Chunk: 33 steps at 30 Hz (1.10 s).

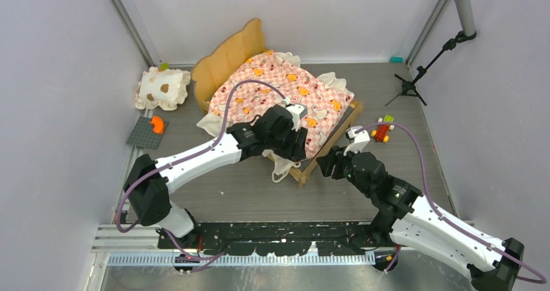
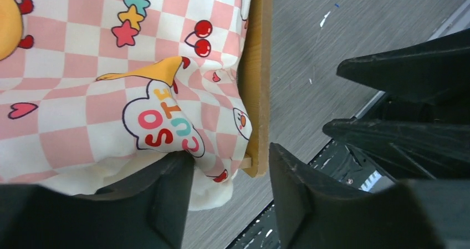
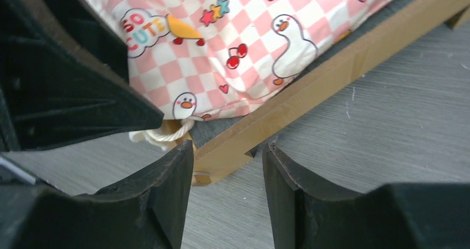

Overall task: Set up the pet bed
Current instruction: Cross the ropes on the bed frame, then pick up the bed frame from the center of the board.

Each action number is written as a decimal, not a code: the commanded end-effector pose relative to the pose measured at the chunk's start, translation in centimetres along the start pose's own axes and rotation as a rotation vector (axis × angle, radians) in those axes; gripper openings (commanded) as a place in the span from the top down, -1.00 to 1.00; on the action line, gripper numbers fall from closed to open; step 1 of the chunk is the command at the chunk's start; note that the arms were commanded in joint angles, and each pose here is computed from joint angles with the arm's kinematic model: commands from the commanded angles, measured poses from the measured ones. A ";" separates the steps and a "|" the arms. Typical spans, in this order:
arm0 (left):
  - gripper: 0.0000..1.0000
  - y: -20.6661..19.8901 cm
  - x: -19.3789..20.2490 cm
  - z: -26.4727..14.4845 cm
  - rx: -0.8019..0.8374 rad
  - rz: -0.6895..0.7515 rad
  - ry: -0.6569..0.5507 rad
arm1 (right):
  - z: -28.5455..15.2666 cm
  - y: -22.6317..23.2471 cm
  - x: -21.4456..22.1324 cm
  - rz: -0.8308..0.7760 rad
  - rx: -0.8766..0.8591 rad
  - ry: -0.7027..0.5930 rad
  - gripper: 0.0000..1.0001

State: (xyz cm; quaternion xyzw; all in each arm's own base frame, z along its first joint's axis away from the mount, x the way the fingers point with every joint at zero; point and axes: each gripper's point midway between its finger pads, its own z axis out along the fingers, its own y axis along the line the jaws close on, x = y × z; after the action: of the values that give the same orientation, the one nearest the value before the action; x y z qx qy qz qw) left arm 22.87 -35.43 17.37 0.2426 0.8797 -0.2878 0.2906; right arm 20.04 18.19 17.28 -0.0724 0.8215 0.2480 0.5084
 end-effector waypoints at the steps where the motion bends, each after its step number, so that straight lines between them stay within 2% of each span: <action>1: -0.12 -0.8 -3.7 -2.1 -0.006 0.017 -0.129 | 0.0 -1.9 -1.1 0.157 0.138 -0.072 -0.12; 5: -0.27 -1.4 -6.0 -5.2 -0.010 0.036 -0.205 | 0.9 -2.2 -0.9 0.244 0.218 -0.034 -0.17; 10: -0.35 -1.0 -6.9 -8.4 -0.047 0.049 -0.268 | 2.4 -2.8 -1.0 0.296 0.368 0.049 -0.17; 13: -0.36 0.0 -5.9 -9.7 -0.076 0.045 -0.280 | 3.4 -2.6 -1.3 0.316 0.395 0.073 -0.17; 19: -0.36 3.2 -1.3 -10.7 -0.156 0.015 -0.266 | 4.1 -4.3 -1.5 0.345 0.490 0.091 -0.05; 24: -0.35 4.4 2.8 -10.0 -0.127 0.000 -0.258 | 4.9 -5.5 -0.8 0.354 0.532 0.151 -0.01; 33: -0.36 5.8 4.6 -9.6 -0.085 -0.031 -0.415 | 7.3 -6.4 -1.1 0.328 0.573 0.208 0.13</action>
State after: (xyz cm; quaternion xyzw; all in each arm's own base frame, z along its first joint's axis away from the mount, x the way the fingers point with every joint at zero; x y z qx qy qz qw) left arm 18.07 -22.61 15.50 0.1844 0.8655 -0.2423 0.3977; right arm 27.18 15.53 12.14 0.1827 0.9091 0.0756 0.3666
